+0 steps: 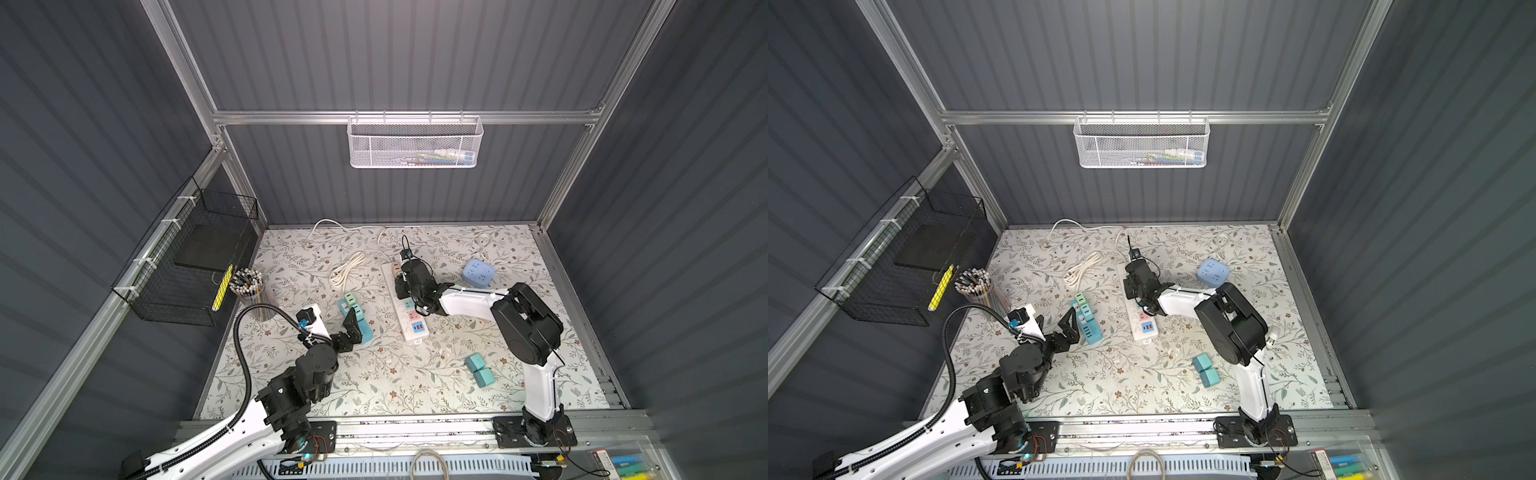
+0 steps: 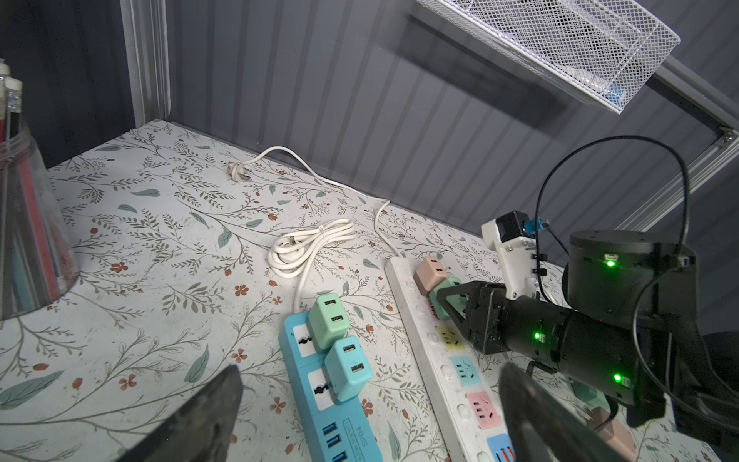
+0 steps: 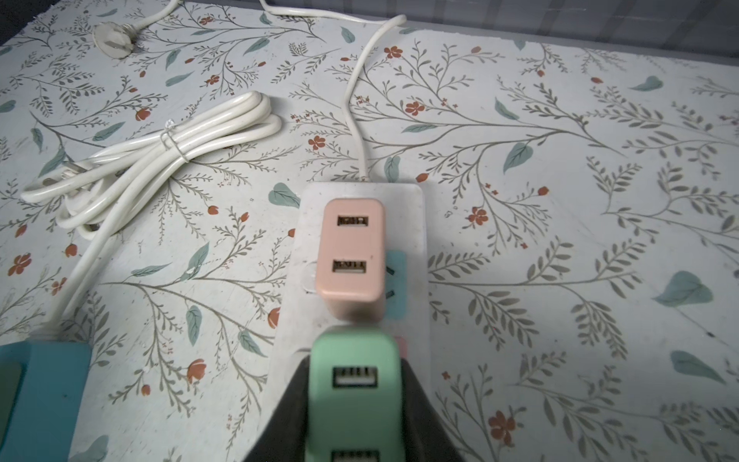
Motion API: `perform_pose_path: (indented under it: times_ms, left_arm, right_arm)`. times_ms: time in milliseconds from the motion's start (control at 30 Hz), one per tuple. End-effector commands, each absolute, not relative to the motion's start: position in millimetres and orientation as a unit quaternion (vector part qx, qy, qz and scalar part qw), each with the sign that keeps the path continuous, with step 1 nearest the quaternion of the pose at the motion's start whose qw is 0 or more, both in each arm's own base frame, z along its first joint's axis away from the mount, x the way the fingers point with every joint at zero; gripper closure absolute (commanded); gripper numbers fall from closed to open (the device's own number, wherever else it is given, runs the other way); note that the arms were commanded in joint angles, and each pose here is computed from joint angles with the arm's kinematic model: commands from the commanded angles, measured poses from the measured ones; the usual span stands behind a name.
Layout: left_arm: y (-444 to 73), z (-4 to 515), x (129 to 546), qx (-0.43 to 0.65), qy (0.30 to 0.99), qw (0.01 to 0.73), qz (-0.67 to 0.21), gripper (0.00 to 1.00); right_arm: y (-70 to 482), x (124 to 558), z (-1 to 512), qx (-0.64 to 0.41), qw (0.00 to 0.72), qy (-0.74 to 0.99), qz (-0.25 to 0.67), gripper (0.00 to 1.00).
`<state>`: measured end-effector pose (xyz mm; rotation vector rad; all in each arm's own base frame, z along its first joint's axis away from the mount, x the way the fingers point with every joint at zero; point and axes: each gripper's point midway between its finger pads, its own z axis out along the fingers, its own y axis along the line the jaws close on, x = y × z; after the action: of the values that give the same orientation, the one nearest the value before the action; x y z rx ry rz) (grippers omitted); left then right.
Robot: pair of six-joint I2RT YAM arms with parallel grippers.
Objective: Insert the plug
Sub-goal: 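Press the mint charger down into the socket with the right gripper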
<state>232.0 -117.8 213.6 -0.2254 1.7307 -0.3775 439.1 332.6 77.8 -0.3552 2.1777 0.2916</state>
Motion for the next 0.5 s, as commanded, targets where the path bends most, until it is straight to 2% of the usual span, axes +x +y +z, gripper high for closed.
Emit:
perform_pose_path:
  times_ms: [0,467]
  left_arm:
    - [-115.2,213.6,231.8,-0.095,0.753,0.631,-0.159,0.00]
    - [-119.4,215.0,233.3,-0.097,0.749,0.633,-0.169,0.00]
  right_arm:
    - [325.5,440.8,68.6,-0.131,0.431,0.888,0.094,0.77]
    - [320.7,425.2,31.5,-0.137,0.384,0.912,0.044,0.76]
